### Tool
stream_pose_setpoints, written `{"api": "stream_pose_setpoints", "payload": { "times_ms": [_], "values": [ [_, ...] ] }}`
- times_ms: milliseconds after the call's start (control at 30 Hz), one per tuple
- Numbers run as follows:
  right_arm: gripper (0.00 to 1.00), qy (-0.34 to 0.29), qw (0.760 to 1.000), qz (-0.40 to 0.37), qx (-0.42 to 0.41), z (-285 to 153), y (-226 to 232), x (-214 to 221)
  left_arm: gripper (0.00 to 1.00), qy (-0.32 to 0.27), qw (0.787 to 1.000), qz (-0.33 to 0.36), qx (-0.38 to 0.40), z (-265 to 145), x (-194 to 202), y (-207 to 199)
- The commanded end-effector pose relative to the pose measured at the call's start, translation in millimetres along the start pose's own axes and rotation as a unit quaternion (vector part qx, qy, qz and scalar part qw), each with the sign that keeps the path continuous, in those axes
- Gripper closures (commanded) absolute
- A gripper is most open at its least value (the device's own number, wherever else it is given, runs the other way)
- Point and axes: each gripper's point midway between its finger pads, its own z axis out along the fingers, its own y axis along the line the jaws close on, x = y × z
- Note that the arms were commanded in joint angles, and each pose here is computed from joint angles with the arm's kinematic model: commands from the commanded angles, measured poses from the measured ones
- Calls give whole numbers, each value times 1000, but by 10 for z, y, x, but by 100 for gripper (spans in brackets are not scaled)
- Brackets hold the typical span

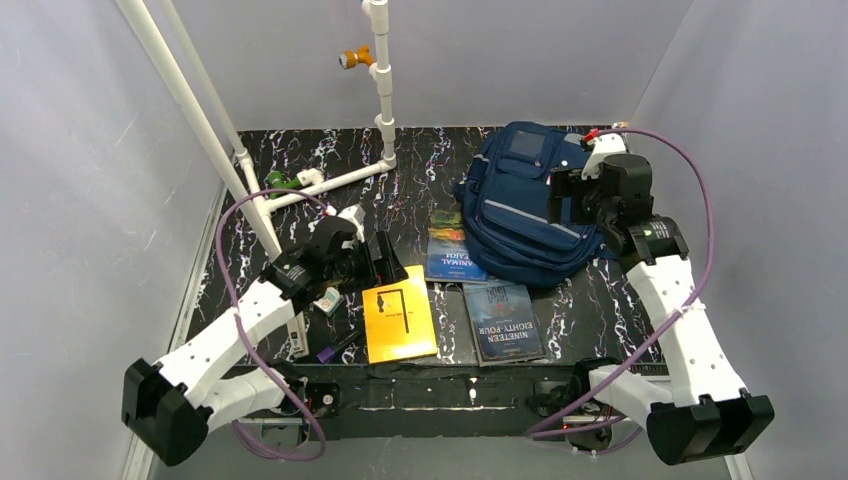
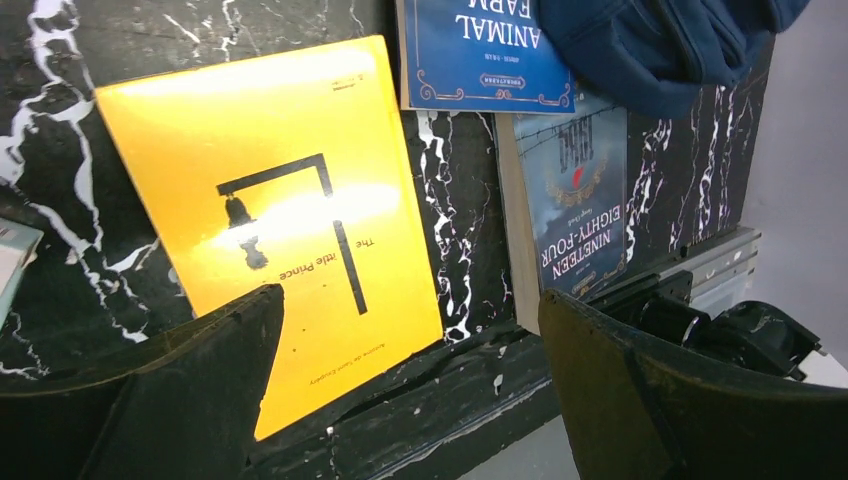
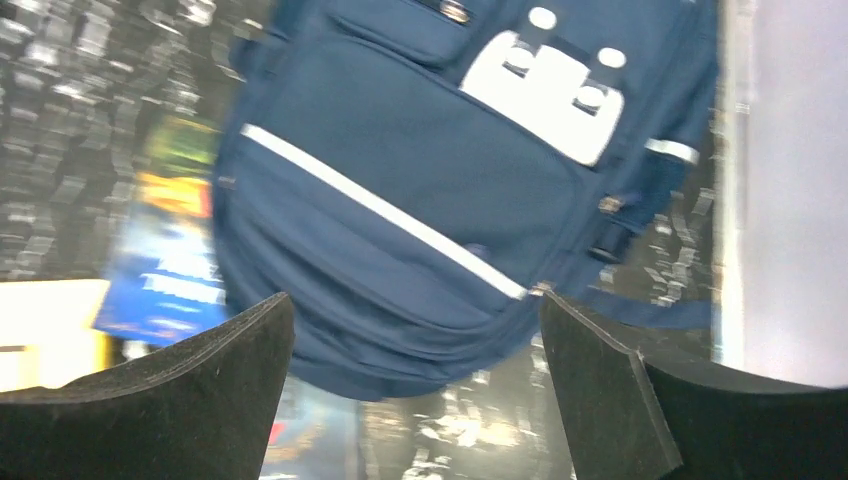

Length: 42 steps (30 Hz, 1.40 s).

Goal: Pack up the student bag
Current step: Place the book in the student bag.

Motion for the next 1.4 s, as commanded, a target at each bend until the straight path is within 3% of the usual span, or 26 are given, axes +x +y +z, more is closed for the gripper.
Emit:
{"api": "stream_pose_setpoints", "payload": {
  "times_ms": [0, 100, 167, 233, 367, 467, 567, 733, 800, 933, 1067, 1167, 1367],
  "values": [
    [1, -33, 983, 142, -111, -296, 671, -363, 2, -44, 999, -21, -23, -139, -38, 145],
    [2, 20, 959, 157, -237, -328, 1516, -108, 2, -68, 997, -25, -38, -202, -109, 201],
    [2, 44, 943, 125, -307, -474, 2236, 221, 2, -84, 995, -22, -48, -266, -170, 228],
    [2, 55, 929, 134, -340, -495, 2622, 498, 2, -100, 993, -20, -53, -344, -240, 228],
    [5, 92, 880, 212, -416, -473, 3017, 931, 2, -122, 991, -18, -44, -478, -286, 206],
    [10, 124, 897, 202, -373, -296, 2956, 1235, 2, -98, 994, -21, -43, -371, -155, 258],
    [21, 120, 915, 222, -314, -150, 2776, 1336, 4, -28, 999, -17, -8, -119, 64, 141],
    [15, 96, 950, 224, -192, -2, 2263, 1425, 8, 37, 998, -11, 52, 284, 85, -180],
    [21, 98, 956, 231, -153, 69, 2050, 1504, 10, 38, 997, -5, 71, 436, -10, -307],
    [28, 97, 951, 265, -125, 155, 1807, 1612, 14, 58, 996, 5, 71, 809, -144, -412],
    [32, 103, 930, 313, -163, 237, 1792, 1624, 18, 63, 997, 33, 42, 1133, -290, -376],
    [43, 116, 925, 322, -164, 317, 1746, 1648, 20, 74, 997, 31, 9, 1342, -357, -249],
    [42, 122, 928, 324, -138, 470, 1650, 1743, 23, 119, 993, 25, -4, 1669, -380, -222]
  ]
}}
